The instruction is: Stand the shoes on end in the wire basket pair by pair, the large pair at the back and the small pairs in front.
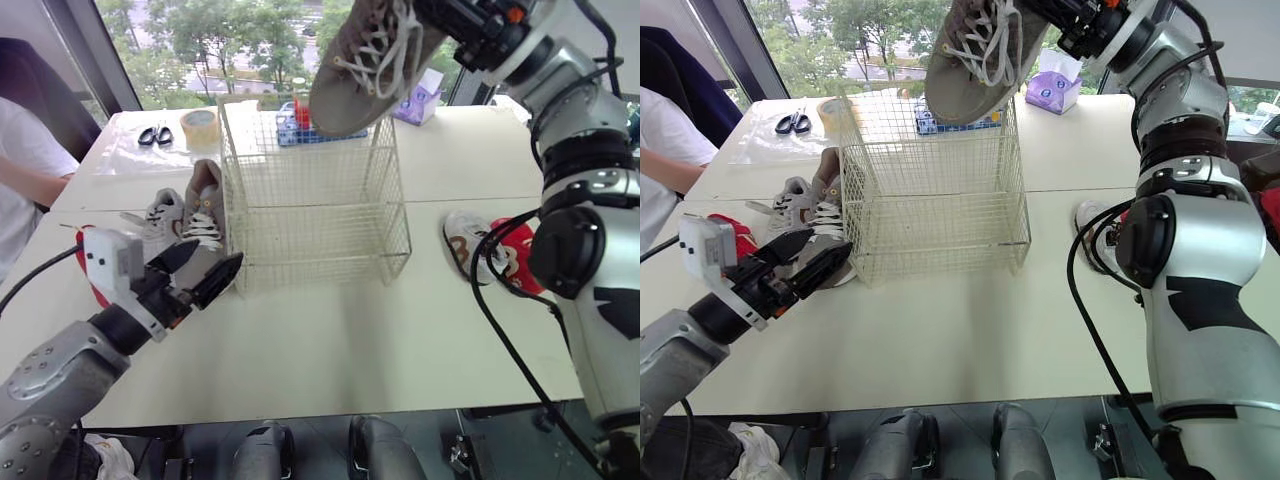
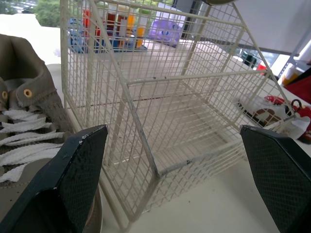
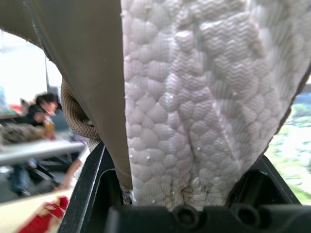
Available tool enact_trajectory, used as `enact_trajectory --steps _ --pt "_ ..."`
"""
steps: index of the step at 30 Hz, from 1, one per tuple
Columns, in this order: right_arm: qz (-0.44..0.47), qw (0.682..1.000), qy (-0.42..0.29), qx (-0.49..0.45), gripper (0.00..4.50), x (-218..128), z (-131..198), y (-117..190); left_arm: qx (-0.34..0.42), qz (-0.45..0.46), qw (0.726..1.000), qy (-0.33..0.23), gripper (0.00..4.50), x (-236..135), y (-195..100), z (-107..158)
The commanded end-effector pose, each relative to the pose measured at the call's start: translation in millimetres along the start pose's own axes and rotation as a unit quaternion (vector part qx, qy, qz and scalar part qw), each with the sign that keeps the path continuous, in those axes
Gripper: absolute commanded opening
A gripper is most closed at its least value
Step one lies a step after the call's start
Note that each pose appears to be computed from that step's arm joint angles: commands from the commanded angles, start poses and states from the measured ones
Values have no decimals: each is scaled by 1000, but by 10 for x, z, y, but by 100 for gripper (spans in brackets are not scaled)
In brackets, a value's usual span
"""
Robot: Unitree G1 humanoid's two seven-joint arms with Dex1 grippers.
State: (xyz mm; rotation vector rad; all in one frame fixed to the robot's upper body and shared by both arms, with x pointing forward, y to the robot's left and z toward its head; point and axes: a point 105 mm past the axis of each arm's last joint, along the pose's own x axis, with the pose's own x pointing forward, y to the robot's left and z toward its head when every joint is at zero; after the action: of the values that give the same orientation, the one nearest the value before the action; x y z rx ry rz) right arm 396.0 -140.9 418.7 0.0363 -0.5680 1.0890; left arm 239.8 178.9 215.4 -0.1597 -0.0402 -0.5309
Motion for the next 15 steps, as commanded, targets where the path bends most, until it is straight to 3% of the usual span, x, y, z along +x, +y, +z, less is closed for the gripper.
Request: enact_trajectory --steps 1,5,10,15 --pt "10 996 1 -87 194 96 223 49 19 1 1000 -24 446 -25 26 138" --pt "55 983 86 -150 194 116 -83 141 20 1 1000 -24 446 -24 32 138" --pt "139 972 174 -74 194 56 -546 316 20 -4 1000 -18 446 6 22 107" --pt "92 975 193 -56 194 90 -707 240 15 3 1000 -26 446 43 44 129"
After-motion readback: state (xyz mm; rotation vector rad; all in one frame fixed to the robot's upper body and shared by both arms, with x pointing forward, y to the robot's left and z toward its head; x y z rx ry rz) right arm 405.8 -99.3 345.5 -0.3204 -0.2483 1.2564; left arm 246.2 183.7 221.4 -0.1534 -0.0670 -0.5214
